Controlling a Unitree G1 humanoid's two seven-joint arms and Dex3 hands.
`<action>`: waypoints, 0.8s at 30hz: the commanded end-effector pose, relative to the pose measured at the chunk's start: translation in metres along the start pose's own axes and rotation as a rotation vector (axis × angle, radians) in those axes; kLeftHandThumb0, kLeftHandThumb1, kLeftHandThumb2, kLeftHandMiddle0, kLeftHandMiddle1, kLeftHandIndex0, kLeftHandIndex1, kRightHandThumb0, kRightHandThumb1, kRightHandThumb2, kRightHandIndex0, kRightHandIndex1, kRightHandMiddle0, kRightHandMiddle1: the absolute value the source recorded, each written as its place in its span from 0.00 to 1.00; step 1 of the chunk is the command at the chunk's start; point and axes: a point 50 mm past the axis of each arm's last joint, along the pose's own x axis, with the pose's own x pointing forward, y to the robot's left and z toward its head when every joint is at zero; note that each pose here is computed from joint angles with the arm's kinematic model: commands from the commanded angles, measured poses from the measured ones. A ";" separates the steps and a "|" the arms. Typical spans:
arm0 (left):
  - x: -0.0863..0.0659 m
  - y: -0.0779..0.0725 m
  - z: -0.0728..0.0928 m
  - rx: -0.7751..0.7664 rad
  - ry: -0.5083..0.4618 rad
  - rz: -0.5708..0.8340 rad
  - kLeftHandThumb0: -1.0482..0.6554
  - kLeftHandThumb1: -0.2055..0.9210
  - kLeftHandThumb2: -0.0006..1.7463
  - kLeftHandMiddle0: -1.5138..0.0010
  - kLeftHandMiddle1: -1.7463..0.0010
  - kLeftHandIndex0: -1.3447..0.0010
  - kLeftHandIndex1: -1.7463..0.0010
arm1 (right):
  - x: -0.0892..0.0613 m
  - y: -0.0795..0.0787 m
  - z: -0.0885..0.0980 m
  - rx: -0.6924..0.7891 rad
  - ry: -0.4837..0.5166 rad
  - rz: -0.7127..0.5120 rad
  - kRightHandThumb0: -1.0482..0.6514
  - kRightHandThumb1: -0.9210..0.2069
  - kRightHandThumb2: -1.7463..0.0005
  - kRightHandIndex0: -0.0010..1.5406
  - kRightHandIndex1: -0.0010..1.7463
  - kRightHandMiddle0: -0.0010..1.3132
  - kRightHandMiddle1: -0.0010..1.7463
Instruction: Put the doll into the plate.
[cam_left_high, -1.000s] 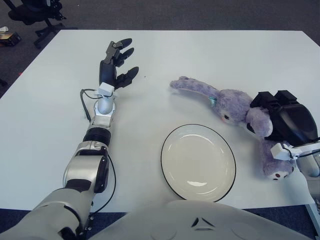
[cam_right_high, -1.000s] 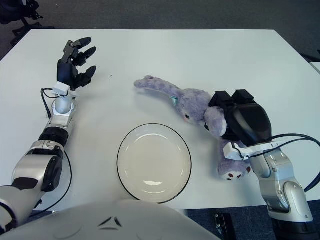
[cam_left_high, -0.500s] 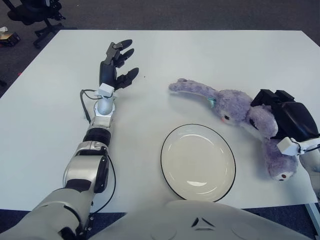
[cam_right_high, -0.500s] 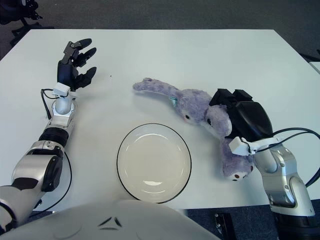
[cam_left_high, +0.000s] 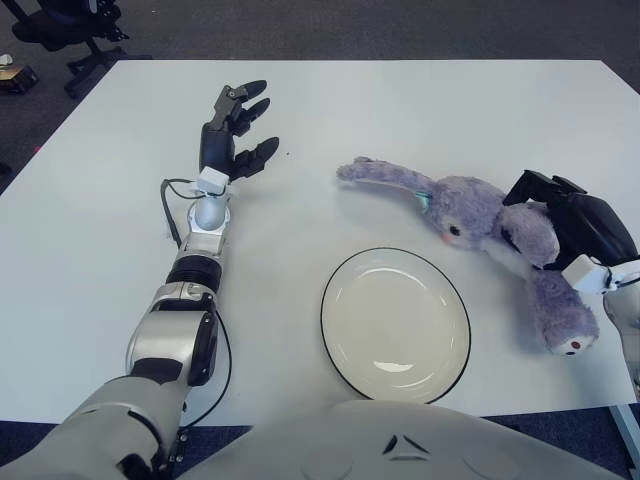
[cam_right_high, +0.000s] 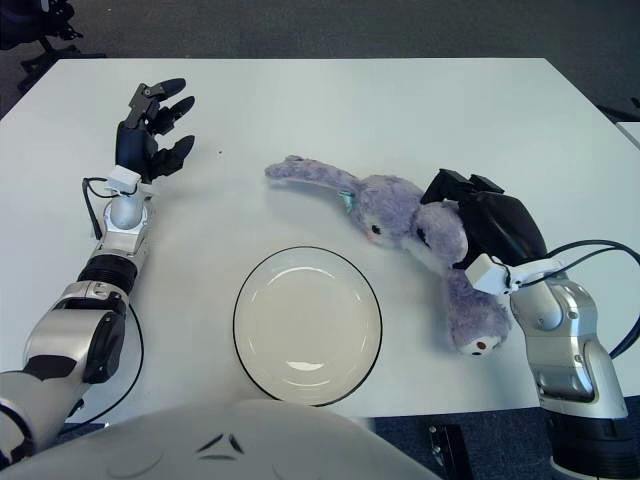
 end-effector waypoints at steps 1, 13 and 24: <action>-0.003 0.003 -0.001 0.023 0.002 -0.015 0.38 1.00 0.13 0.47 0.97 0.72 0.58 | 0.003 0.001 -0.006 0.147 0.027 0.038 0.86 0.39 0.37 0.31 1.00 0.46 1.00; -0.004 0.003 -0.002 0.029 0.008 -0.021 0.38 1.00 0.14 0.47 0.97 0.72 0.58 | 0.012 -0.011 0.000 0.551 0.032 0.150 0.63 0.16 0.81 0.59 1.00 0.54 1.00; -0.005 0.003 -0.004 0.029 0.019 -0.024 0.38 1.00 0.14 0.47 0.97 0.72 0.58 | 0.024 -0.023 0.013 0.745 0.069 0.200 0.63 0.13 0.87 0.62 1.00 0.55 1.00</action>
